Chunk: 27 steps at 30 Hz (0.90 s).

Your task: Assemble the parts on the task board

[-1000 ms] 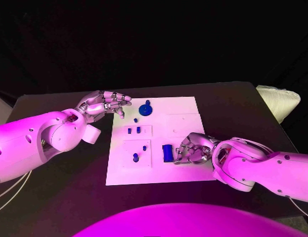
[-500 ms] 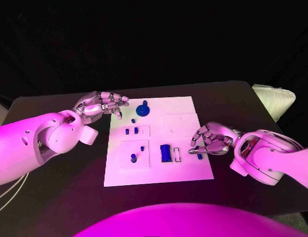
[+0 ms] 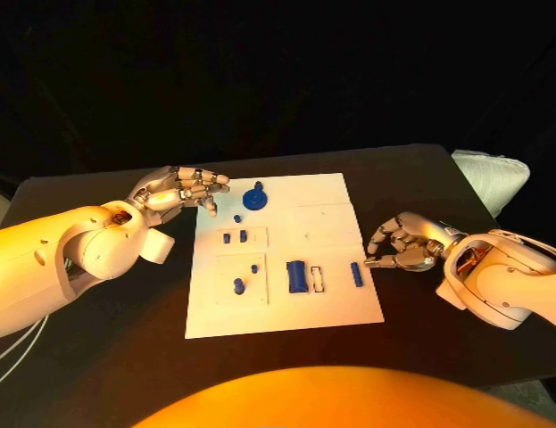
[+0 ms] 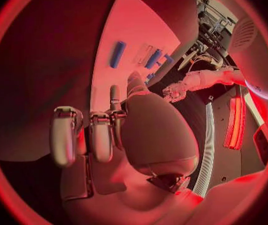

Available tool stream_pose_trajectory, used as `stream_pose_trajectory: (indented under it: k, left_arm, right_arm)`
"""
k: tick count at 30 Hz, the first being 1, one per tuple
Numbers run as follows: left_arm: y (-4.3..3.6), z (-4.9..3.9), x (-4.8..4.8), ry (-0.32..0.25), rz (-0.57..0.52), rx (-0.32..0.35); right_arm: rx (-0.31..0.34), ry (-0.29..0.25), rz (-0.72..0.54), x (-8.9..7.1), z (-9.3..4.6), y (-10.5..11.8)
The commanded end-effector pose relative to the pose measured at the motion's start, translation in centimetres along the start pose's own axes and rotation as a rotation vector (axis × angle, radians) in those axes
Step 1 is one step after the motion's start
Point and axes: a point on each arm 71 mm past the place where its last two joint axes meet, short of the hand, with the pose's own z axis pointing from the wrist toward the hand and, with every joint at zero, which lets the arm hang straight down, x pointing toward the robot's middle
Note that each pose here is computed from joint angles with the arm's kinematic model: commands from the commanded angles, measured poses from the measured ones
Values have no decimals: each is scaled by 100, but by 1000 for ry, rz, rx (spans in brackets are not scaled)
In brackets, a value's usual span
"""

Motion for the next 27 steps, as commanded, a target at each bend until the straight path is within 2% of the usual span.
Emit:
stream_pose_trajectory:
  k: [1,10,15,27]
  left_arm:
    - [-3,3,27,19,-13,10]
    - [2,-3,27,21,-14,8]
    - [4,-9,19,19,-14,7]
    - [9,-16,16,21,-15,4]
  right_arm:
    - [15,-10,-70,36,-8,6]
    - [50,44,-98,285,29,36]
    - [74,44,-117,359,57,28]
    - [84,53,-155,457,121,72]
